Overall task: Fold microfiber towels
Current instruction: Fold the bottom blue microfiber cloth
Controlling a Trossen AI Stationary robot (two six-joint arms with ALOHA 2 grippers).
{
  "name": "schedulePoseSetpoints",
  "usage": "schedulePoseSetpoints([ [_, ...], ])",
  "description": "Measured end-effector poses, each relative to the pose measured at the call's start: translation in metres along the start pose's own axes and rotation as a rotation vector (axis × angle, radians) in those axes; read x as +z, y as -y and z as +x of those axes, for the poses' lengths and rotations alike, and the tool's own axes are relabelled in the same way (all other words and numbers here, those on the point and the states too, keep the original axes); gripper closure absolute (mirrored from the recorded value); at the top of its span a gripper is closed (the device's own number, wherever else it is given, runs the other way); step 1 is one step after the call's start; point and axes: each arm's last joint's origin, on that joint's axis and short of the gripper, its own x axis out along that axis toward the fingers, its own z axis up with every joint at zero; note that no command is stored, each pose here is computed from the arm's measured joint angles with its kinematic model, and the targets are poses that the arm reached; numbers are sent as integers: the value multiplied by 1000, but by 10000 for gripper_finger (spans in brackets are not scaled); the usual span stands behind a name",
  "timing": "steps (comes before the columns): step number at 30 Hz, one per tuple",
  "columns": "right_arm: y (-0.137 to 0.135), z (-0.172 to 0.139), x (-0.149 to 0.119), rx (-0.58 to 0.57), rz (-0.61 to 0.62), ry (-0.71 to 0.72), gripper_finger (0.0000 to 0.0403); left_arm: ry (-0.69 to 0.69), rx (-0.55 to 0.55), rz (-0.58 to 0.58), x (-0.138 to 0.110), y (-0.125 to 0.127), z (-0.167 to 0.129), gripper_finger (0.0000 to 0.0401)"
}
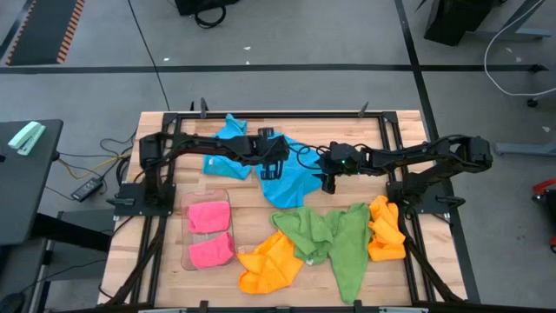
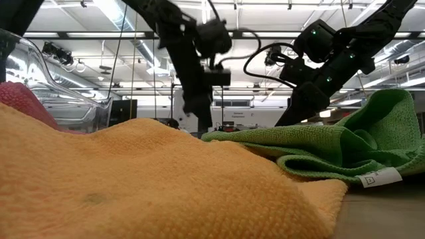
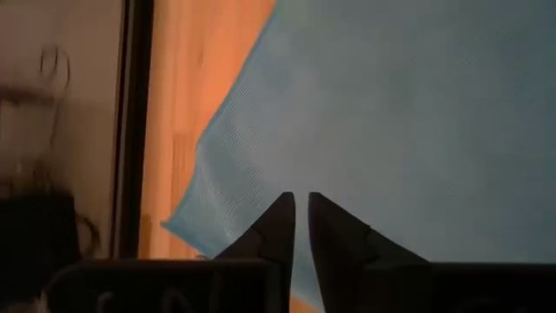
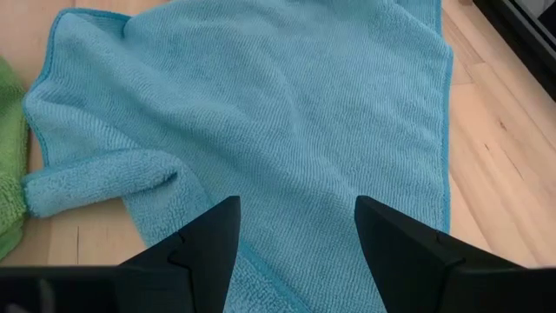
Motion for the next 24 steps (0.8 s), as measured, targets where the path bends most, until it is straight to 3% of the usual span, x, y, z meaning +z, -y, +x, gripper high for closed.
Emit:
schedulePoseSetpoints([
  [5,0,0,0,0,1,0,166,-117,-228,104,-15,15,-26,375],
  [10,0,0,1,-1,8,7,166,-171,-291,292,-27,36,-24,353],
  [13,0,0,1,-1,16,7,166,-148,-254,401,-31,51,-18,310],
  [18,0,0,1,-1,13,8,166,-88,-121,456,-33,64,-8,240],
  [24,0,0,1,-1,12,8,166,-93,-112,481,-40,67,-4,216],
])
